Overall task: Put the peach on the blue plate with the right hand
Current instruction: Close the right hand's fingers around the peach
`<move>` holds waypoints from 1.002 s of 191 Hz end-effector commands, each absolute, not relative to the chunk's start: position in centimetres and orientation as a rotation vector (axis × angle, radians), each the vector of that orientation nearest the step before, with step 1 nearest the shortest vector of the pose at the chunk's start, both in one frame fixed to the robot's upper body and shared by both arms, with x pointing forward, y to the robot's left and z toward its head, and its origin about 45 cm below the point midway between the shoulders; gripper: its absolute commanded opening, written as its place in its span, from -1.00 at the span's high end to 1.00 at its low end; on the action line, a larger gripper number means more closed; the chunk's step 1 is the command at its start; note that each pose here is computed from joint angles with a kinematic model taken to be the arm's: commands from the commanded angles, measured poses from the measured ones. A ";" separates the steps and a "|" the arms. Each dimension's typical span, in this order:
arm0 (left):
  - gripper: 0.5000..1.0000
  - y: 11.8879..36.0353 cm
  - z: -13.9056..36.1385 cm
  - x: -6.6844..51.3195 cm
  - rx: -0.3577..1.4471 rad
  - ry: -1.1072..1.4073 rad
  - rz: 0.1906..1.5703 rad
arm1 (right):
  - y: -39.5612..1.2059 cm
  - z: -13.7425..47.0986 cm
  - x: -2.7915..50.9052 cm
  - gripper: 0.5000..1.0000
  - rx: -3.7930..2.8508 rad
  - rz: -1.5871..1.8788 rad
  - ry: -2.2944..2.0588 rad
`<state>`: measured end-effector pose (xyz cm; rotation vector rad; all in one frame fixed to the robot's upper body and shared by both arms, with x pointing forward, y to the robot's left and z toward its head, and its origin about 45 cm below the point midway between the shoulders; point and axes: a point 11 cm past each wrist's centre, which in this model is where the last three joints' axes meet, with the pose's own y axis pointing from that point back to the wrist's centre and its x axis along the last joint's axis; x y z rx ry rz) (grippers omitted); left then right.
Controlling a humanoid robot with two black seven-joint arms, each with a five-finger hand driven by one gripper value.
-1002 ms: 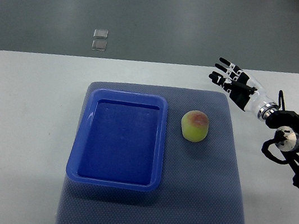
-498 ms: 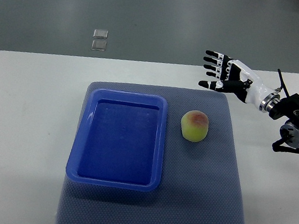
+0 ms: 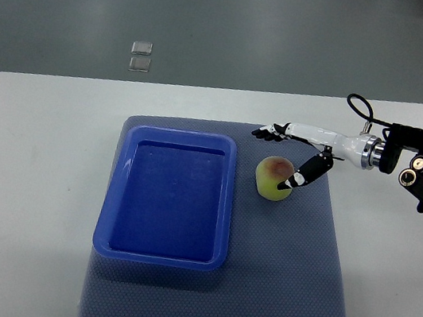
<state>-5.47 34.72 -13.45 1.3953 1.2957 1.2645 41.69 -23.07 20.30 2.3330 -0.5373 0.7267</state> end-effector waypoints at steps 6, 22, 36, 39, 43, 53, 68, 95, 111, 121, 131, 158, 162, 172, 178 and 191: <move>-1.00 34.7 -13.4 -5.4 1.395 1.295 1.265 | -22.6 20.6 41.8 -0.72 2.264 0.791 -0.416; -1.00 34.7 -13.4 -5.5 1.396 1.297 1.264 | -22.1 20.1 41.6 -0.72 2.239 0.806 -0.358; -1.00 34.7 -13.4 -5.4 1.395 1.295 1.265 | -22.1 19.8 41.6 -0.72 2.203 0.839 -0.335; -1.00 34.7 -13.4 -5.4 1.395 1.295 1.265 | -22.2 19.7 41.7 -0.71 2.195 0.847 -0.341; -1.00 34.7 -13.4 -5.4 1.395 1.295 1.265 | -22.3 19.7 41.7 -0.72 2.193 0.850 -0.344; -1.00 34.7 -13.4 -5.4 1.395 1.295 1.265 | -22.4 19.7 41.8 -0.71 2.186 0.864 -0.359; -1.00 34.7 -13.4 -5.4 1.395 1.295 1.265 | -22.3 19.6 41.8 -0.71 2.185 0.871 -0.363; -1.00 34.7 -13.4 -5.4 1.395 1.295 1.265 | -22.5 19.0 41.5 -0.70 2.172 0.862 -0.339; -1.00 34.7 -13.4 -5.4 1.395 1.295 1.265 | -22.6 18.7 41.4 -0.69 2.161 0.865 -0.330; -1.00 34.7 -13.4 -5.4 1.395 1.295 1.265 | -22.6 18.7 41.4 -0.68 2.159 0.877 -0.343; -1.00 34.7 -13.4 -5.4 1.395 1.295 1.265 | -22.6 18.5 41.3 -0.66 2.153 0.885 -0.342; -1.00 34.7 -13.4 -5.5 1.396 1.297 1.264 | -22.7 17.7 41.0 -0.61 2.131 0.901 -0.326; -1.00 34.7 -13.4 -5.4 1.395 1.295 1.265 | -22.7 17.6 41.0 -0.61 2.130 0.903 -0.327; -1.00 34.7 -13.4 -5.4 1.395 1.295 1.265 | -22.9 17.5 40.9 -0.60 2.124 0.902 -0.327; -1.00 34.7 -13.4 -5.4 1.395 1.295 1.265 | -23.1 17.4 41.0 -0.60 2.119 0.900 -0.329; -1.00 34.7 -13.4 -5.4 1.395 1.295 1.265 | -22.8 17.3 41.1 -0.56 2.121 0.903 -0.327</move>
